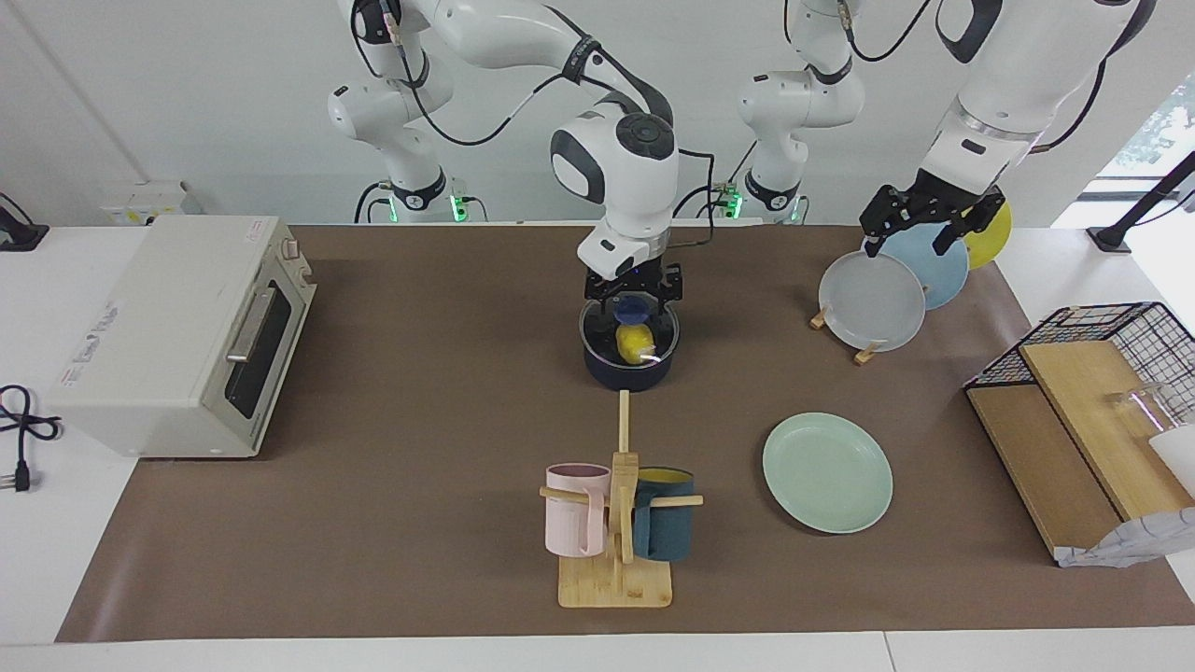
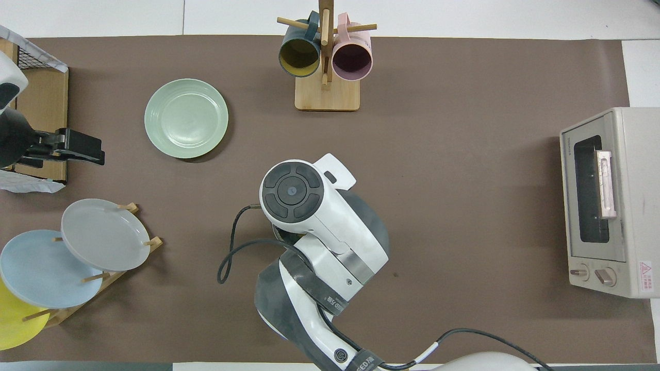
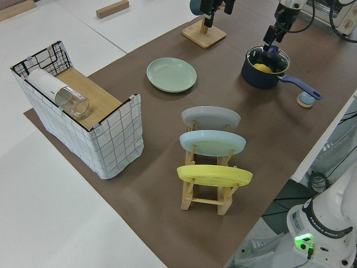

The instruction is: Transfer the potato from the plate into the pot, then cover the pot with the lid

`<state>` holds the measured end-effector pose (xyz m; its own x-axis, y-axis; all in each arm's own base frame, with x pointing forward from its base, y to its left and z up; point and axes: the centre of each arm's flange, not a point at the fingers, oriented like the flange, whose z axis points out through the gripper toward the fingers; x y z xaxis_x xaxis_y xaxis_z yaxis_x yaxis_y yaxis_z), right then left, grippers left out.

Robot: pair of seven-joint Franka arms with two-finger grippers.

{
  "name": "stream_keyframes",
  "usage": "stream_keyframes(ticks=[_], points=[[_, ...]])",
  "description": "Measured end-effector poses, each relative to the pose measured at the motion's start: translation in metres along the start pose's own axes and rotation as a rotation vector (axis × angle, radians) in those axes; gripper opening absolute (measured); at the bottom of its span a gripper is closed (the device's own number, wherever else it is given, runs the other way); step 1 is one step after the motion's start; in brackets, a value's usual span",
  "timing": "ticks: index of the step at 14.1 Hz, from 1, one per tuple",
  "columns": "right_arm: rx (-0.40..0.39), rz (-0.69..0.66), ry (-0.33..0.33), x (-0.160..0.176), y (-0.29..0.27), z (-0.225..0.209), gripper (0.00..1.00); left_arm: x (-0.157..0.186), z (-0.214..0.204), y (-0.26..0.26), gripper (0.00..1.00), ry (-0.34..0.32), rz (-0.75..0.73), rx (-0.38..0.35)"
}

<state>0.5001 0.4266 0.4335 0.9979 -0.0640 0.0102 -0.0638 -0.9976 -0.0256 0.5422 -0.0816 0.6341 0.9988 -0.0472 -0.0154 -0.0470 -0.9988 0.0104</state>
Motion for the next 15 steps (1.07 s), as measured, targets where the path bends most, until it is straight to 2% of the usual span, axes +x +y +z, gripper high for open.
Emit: stream_keyframes(ticks=[4, 7, 9, 15], points=[[-0.015, -0.043, -0.003, 0.039, 0.068, -0.045, 1.0, 0.0, 0.0, 0.0, 1.0, 0.0, 0.0, 0.0], [-0.051, -0.084, -0.06, 0.064, 0.153, -0.081, 1.0, 0.0, 0.0, 0.0, 1.0, 0.0, 0.001, 0.0], [-0.053, -0.084, -0.075, 0.078, 0.213, -0.103, 1.0, 0.0, 0.0, 0.0, 1.0, 0.0, 0.001, 0.0], [-0.041, -0.063, -0.062, 0.072, 0.35, -0.168, 1.0, 0.0, -0.001, 0.001, 1.0, 0.001, 0.002, 0.0]])
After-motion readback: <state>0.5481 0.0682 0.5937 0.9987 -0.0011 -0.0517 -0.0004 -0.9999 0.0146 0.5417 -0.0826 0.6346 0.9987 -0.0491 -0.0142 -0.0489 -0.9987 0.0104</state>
